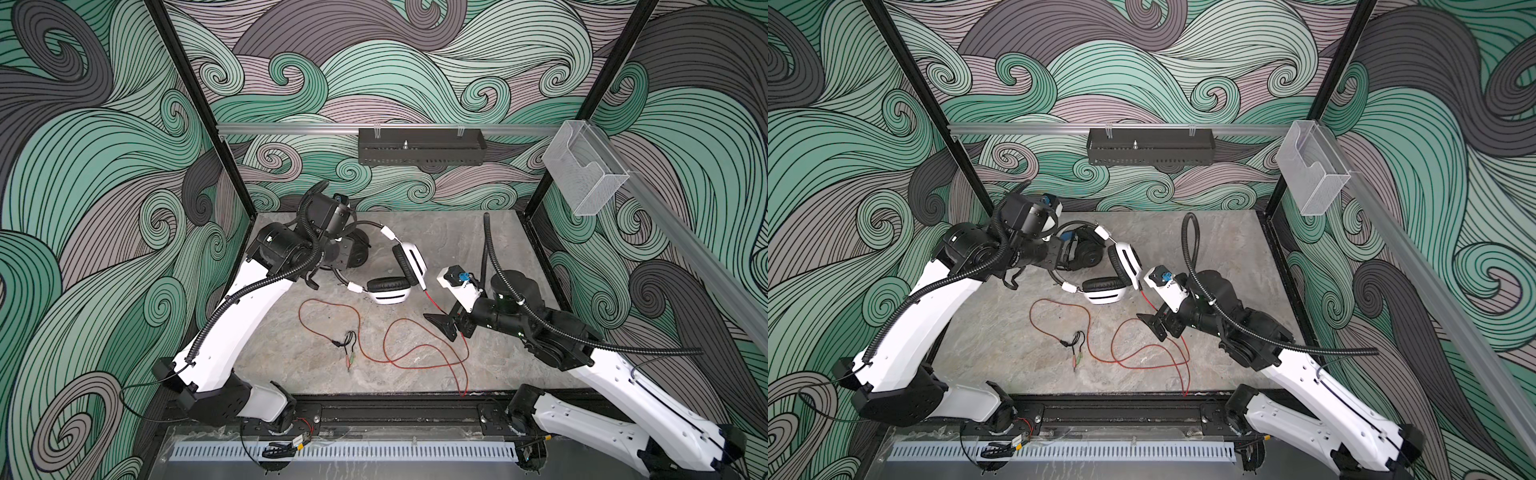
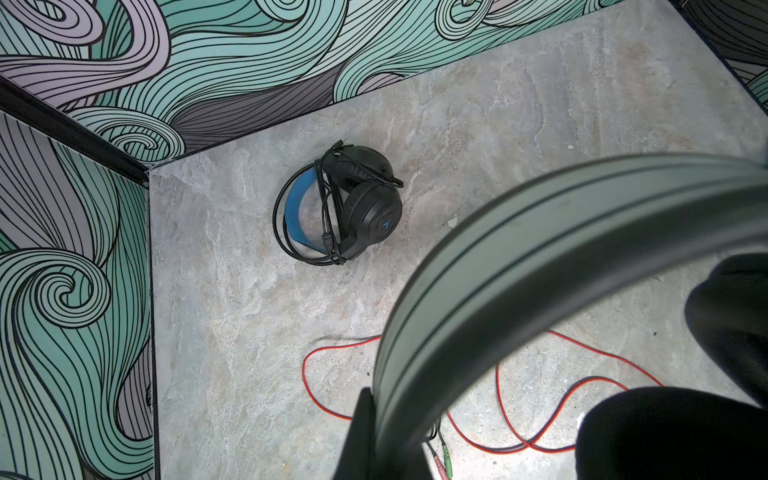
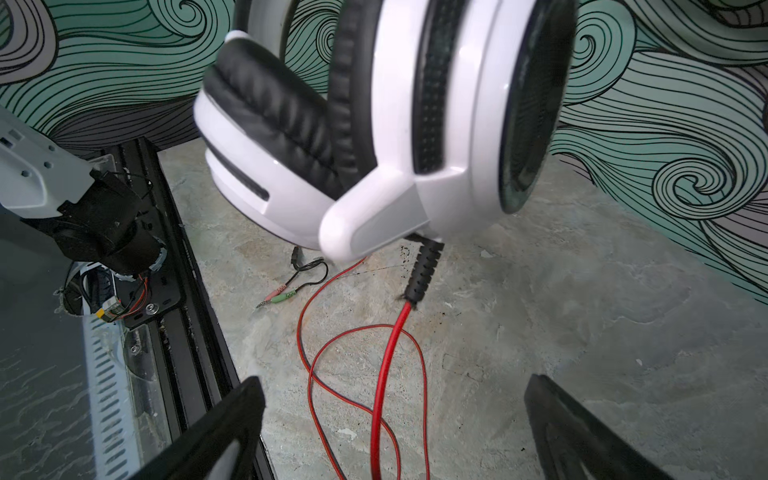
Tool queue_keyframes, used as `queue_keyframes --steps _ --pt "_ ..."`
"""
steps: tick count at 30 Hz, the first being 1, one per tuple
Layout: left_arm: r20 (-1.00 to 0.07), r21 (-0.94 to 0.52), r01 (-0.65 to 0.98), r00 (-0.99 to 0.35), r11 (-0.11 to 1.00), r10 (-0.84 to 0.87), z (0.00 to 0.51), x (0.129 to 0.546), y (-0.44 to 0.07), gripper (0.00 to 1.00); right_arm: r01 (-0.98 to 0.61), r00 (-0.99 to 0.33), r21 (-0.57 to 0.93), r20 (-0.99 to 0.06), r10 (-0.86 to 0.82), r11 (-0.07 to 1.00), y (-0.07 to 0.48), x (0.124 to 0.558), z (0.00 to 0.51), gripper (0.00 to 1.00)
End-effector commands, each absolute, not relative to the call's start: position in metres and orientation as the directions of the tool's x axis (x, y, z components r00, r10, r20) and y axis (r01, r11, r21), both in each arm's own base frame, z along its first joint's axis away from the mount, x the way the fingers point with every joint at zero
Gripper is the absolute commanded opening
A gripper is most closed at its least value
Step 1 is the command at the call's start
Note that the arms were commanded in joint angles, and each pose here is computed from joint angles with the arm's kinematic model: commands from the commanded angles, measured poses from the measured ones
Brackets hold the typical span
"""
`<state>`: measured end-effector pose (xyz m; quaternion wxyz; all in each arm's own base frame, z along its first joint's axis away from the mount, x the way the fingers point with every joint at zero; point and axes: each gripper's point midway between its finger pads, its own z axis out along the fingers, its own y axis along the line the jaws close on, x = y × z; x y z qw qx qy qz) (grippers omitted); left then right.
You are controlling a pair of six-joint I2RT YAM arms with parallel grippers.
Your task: Wrap the headphones
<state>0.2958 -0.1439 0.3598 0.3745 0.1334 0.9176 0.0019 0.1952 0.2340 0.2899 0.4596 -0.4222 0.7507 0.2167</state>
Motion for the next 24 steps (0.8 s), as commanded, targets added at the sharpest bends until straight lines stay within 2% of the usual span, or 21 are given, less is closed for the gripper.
queue_keyframes --steps 1,8,14,19,24 --pt "-0.751 0.024 0.210 -0.642 0.977 0.156 0.394 0.289 -0.137 0.00 -0.836 -0.204 -0.051 -0.896 -0.395 0.546 0.242 0.204 0.293 0.94" --pt "-0.773 -0.002 0.180 -0.624 0.984 0.113 0.413 0.292 -0.128 0.00 -0.808 -0.224 -0.023 -0.912 -0.344 0.588 0.233 0.217 0.292 0.68" --pt "-0.791 -0.049 0.168 -0.608 0.985 0.065 0.425 0.292 -0.126 0.00 -0.812 -0.259 0.004 -0.898 -0.355 0.583 0.234 0.220 0.273 0.56" --pt "-0.799 -0.107 0.153 -0.602 0.982 0.006 0.431 0.294 -0.123 0.00 -0.811 -0.277 0.028 -0.898 -0.342 0.584 0.237 0.223 0.260 0.52" --pt "-0.805 -0.155 0.136 -0.592 0.978 -0.045 0.439 0.296 -0.120 0.00 -0.814 -0.295 0.045 -0.891 -0.346 0.580 0.238 0.223 0.249 0.36"
